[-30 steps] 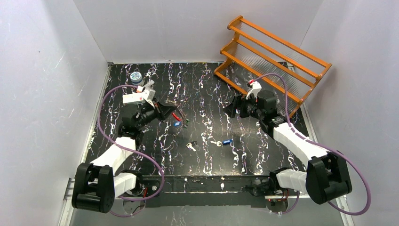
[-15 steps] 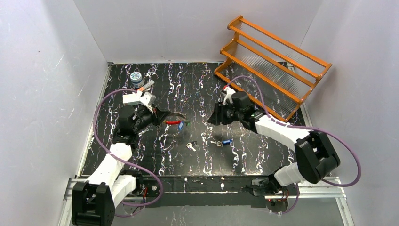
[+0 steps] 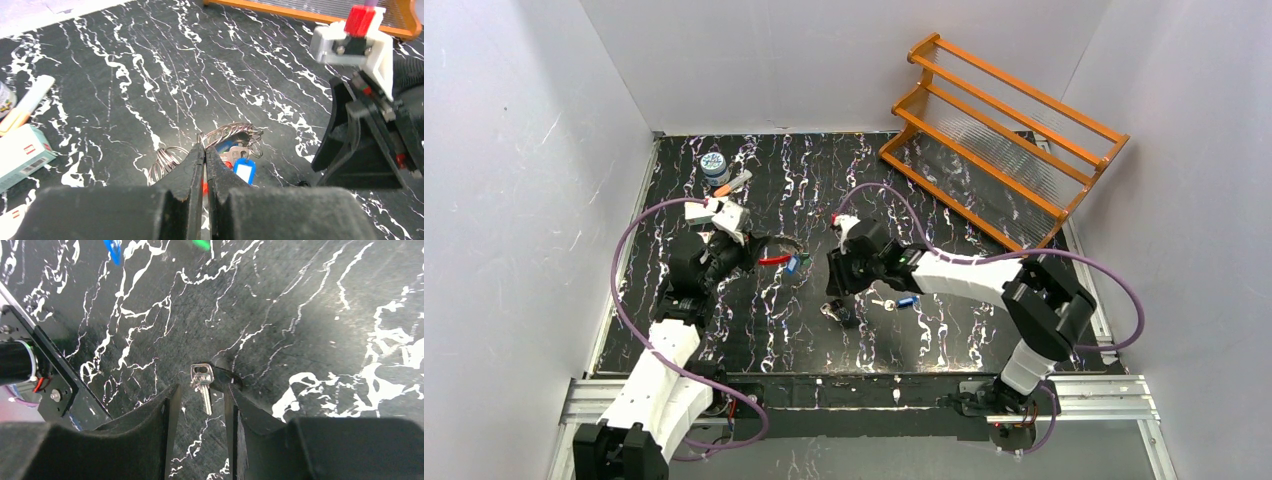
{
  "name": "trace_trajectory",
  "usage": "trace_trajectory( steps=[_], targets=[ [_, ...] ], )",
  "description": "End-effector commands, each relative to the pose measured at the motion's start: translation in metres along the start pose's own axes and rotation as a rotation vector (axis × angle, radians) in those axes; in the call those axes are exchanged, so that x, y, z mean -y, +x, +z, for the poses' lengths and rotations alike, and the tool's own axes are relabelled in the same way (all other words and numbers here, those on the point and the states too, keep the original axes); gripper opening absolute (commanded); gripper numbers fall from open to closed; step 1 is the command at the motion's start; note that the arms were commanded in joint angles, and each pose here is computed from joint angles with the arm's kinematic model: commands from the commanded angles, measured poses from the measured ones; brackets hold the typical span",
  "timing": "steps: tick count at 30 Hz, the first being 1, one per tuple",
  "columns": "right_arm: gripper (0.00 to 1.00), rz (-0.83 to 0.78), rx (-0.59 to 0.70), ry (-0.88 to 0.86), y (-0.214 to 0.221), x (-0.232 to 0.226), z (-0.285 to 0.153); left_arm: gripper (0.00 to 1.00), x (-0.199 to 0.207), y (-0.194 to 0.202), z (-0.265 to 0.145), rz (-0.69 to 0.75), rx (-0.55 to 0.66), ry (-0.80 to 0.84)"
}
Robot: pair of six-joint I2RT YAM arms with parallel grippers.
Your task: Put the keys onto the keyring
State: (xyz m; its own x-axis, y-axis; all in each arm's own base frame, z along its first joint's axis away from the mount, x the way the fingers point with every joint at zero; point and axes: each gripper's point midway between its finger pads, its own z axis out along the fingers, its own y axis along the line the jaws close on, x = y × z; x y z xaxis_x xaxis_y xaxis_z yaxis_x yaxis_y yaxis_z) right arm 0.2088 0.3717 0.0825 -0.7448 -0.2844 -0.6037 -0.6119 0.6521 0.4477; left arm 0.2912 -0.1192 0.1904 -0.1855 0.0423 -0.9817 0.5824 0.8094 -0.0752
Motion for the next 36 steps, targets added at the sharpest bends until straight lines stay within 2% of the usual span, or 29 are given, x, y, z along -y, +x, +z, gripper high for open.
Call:
trace_trajectory(
  steps=[1, 9, 15, 22, 26, 36],
  targets=[
    [0.45, -0.036, 0.006, 0.053, -0.008, -0.012, 0.008, 0.0, -0.01, -0.017, -0.008, 0.068, 0.052, -0.069],
    [0.43, -0.089, -0.036, 0.077, 0.005, -0.021, 0.02, 0.0, -0.009, -0.016, -0.007, 0.064, 0.045, -0.059],
    [0.33, -0.111, -0.082, 0.081, 0.015, -0.025, 0.031, 0.0, -0.008, -0.014, -0.006, 0.06, 0.042, -0.05],
    [0.31, -0.114, -0.107, 0.093, 0.023, -0.023, 0.033, 0.0, -0.007, -0.015, -0.006, 0.059, 0.041, -0.046],
    [0.25, -0.114, -0.11, 0.087, 0.025, -0.025, 0.033, 0.0, -0.007, -0.014, -0.005, 0.056, 0.039, -0.041],
    [0.26, -0.111, -0.136, 0.098, 0.033, -0.024, 0.033, 0.0, -0.006, -0.014, -0.005, 0.056, 0.039, -0.038]
  ],
)
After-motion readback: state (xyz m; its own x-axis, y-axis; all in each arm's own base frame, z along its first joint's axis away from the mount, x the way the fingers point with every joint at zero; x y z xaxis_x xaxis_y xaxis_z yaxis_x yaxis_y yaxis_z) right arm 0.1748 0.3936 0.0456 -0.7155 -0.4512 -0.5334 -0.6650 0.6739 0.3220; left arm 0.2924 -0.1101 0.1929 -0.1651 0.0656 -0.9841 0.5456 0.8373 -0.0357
